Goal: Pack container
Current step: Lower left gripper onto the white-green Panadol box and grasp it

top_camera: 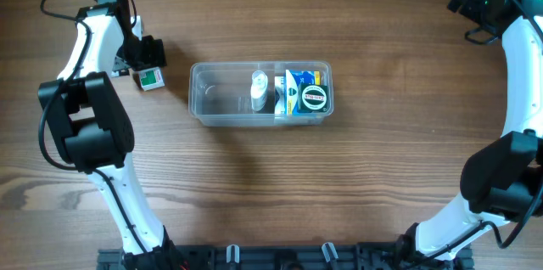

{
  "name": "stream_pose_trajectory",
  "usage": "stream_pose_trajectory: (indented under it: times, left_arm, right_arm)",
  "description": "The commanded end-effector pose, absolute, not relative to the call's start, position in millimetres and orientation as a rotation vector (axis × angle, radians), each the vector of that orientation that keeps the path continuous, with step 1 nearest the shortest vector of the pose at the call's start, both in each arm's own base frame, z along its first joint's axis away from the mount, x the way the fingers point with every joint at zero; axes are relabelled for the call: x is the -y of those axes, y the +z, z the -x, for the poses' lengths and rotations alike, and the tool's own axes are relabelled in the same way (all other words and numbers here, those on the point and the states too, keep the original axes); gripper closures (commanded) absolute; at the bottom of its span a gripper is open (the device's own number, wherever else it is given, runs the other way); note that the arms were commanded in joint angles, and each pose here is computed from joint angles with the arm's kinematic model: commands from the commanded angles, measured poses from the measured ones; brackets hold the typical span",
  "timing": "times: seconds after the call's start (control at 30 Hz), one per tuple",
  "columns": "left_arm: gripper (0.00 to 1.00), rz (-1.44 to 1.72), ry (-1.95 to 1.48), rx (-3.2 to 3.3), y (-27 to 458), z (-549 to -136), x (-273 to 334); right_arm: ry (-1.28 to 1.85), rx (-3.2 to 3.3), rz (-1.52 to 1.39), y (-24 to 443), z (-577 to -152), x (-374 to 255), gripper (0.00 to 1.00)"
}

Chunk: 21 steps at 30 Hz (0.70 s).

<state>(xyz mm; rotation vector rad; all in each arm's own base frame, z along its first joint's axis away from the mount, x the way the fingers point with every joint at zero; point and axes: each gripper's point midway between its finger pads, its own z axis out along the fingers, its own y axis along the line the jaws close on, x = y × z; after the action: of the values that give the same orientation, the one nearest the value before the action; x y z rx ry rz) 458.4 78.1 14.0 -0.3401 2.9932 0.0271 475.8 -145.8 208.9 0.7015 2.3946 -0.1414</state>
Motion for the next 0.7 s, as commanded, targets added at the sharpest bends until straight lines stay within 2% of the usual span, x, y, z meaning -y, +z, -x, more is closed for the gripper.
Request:
stream_pose_trajectory:
  times: [0.0, 0.6, 0.67]
  left_arm:
    - [0.14, 0.324, 0.047, -3.009, 6.7, -457.2, -79.8]
    - [0.14, 0.325, 0.045, -3.028, 1.4, -454.2, -79.1]
    - [0.18, 0.326, 0.044, -3.036, 1.2, -452.5, -78.8]
  right_arm:
    - [-0.133, -2.404, -0.684, 206.1, -477.7, 142.9, 0.0]
    - [-0.133, -2.405, -0.684, 206.0, -477.6, 142.9, 0.0]
    - [-0.133, -2.405, -0.684, 206.0, -477.6, 142.9, 0.0]
